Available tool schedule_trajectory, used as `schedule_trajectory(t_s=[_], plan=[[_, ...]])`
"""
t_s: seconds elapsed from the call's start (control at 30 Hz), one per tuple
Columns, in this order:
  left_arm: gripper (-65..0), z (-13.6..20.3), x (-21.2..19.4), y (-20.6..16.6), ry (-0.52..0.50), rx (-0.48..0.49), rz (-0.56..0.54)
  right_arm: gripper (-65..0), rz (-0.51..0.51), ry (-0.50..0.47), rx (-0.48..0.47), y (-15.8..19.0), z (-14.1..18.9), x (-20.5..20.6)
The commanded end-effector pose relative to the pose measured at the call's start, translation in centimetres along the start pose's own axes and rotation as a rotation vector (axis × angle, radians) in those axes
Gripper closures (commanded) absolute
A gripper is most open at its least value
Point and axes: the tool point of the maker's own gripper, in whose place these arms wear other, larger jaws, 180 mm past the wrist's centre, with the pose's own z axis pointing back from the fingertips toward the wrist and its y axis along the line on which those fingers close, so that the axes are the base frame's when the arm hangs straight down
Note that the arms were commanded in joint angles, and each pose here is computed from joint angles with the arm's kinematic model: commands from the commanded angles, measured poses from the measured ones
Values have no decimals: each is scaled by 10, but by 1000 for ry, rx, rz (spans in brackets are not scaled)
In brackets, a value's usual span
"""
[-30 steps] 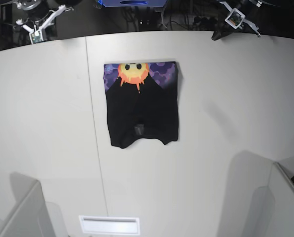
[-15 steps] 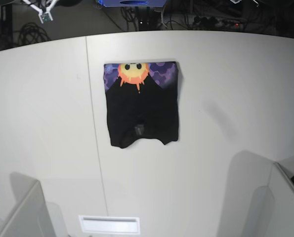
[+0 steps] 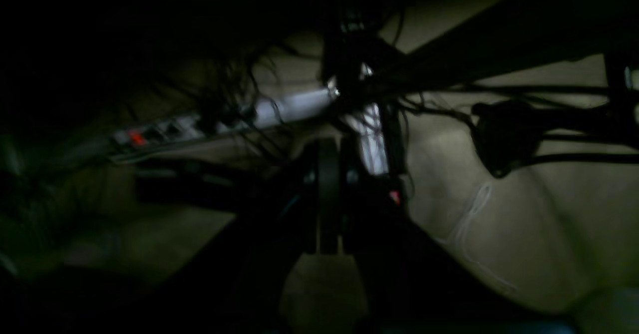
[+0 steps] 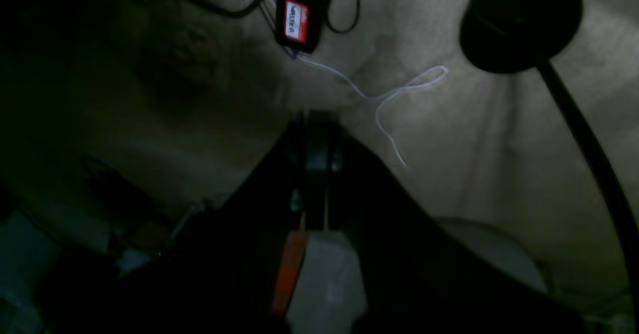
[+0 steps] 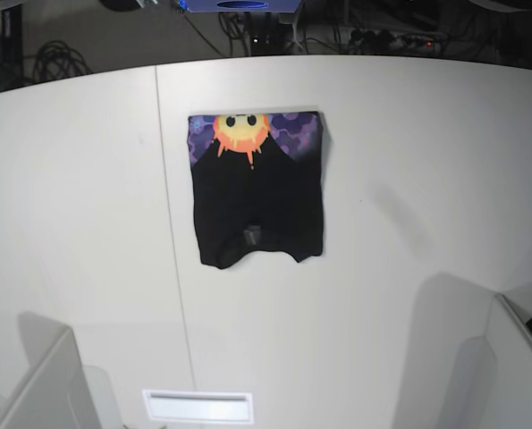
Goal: Fold the T-shirt properly
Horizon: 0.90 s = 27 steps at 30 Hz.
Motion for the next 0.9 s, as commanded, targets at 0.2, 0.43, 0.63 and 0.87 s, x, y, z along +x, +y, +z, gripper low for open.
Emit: schedule_trajectory(t_s=[0.2,0.43,0.63,0.87], plan=[[0,-37,-32,-32,149,-125,41,0,-60,-2,21,0,-45,-12],[0,-75,-17,-27,238,-136,86,0,-143,-139,19,16,-59,6],[0,-92,20,-21,146,-129,65,0,-143,-175,27,20,-60,19],[0,-99,39,-19,91,-132,36,0,-123,-228,37,22,-59,40]])
